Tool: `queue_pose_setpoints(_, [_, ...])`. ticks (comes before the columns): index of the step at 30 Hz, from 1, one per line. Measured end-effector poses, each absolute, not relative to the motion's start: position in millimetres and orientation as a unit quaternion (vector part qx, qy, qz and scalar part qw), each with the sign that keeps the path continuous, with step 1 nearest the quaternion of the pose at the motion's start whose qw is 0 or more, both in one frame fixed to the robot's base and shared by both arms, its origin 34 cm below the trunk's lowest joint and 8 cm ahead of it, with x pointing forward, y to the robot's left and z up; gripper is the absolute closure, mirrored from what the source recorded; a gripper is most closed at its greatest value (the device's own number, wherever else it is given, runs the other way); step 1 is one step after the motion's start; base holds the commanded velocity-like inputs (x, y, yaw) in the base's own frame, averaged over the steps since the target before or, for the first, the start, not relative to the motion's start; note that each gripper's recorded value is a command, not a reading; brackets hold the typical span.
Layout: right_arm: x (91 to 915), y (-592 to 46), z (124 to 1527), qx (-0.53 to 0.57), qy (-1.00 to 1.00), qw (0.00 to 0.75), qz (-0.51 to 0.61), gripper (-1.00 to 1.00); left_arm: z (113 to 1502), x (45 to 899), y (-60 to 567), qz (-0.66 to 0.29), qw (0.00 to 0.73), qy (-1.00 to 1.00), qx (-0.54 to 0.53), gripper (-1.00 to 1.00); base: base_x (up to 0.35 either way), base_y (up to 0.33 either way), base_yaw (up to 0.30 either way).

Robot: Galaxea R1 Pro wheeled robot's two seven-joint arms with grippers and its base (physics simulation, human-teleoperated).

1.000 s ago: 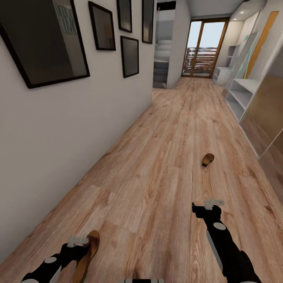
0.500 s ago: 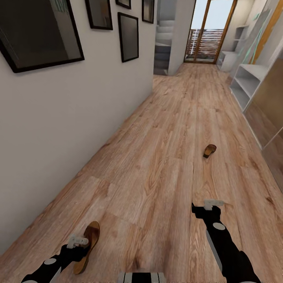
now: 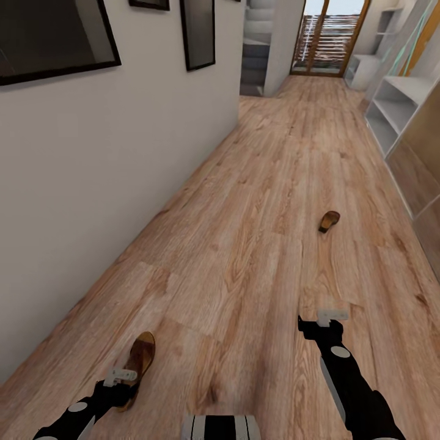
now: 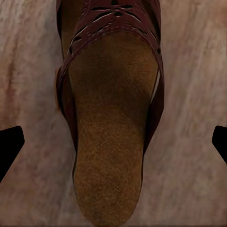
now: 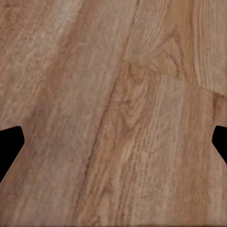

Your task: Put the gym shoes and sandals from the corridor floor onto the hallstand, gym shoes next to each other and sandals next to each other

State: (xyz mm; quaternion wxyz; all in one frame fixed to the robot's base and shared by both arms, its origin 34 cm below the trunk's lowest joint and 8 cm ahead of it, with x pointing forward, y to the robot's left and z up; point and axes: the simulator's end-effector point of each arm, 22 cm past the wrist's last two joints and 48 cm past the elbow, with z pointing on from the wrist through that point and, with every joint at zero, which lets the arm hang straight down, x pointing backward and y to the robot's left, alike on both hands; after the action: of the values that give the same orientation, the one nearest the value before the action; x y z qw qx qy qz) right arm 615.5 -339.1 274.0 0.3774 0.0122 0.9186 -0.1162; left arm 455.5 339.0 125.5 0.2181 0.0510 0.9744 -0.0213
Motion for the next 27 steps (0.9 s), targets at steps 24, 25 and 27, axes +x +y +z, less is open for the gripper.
queue_pose_setpoints(24, [595,-338,229,0.006,0.933,0.34,-0.115,-1.0,97,427,342,-0.019,0.187,0.981,0.051,-1.0,0.0,0.0,0.0])
queue_pose_setpoints(25, [595,-338,229,0.006,0.933,0.34,-0.115,-1.0,97,427,342,-0.019,0.187,0.981,0.051,-1.0,0.0,0.0,0.0])
queue_pose_setpoints(27, [594,-338,228,0.006,0.934,0.339,-0.115,-1.0,97,429,343,-0.019,0.19,0.98,0.052,-1.0,0.0,0.0,0.0])
